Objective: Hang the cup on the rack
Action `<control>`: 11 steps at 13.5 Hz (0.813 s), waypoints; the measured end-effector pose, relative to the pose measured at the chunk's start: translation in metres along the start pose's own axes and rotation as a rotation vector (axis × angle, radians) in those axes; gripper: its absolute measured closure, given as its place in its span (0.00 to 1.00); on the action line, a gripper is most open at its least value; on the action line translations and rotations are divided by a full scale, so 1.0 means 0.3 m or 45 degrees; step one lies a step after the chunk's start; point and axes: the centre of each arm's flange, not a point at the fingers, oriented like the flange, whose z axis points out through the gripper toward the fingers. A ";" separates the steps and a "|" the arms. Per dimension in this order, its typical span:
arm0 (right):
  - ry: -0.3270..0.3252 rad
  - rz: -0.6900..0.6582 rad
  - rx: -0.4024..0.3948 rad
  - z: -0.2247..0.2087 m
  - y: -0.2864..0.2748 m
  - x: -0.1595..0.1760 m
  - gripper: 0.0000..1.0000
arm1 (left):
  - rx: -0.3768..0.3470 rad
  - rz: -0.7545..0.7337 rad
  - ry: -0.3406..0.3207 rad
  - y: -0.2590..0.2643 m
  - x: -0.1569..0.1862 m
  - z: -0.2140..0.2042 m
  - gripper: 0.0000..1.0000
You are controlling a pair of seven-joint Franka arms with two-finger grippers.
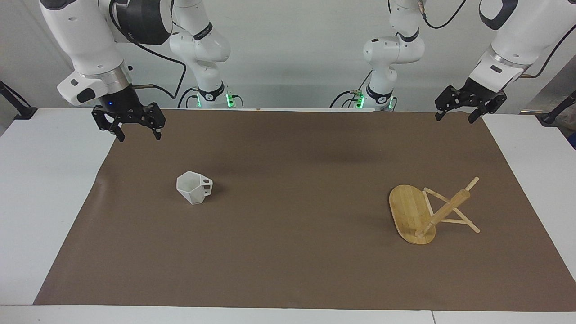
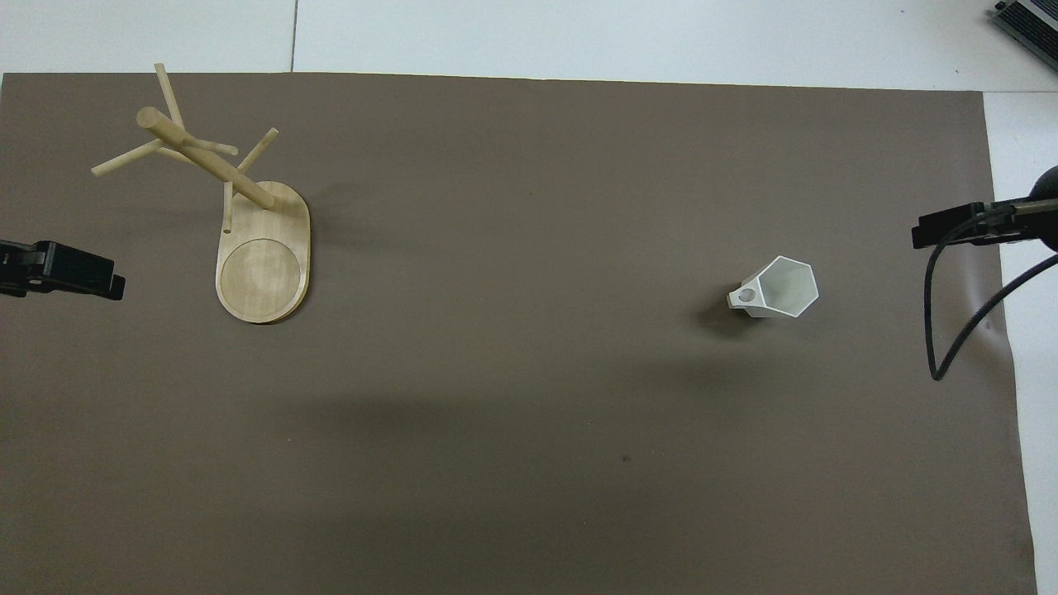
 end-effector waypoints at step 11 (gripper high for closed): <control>0.006 0.004 -0.001 -0.010 -0.004 -0.004 0.00 | 0.000 0.000 0.000 0.000 0.000 0.000 0.00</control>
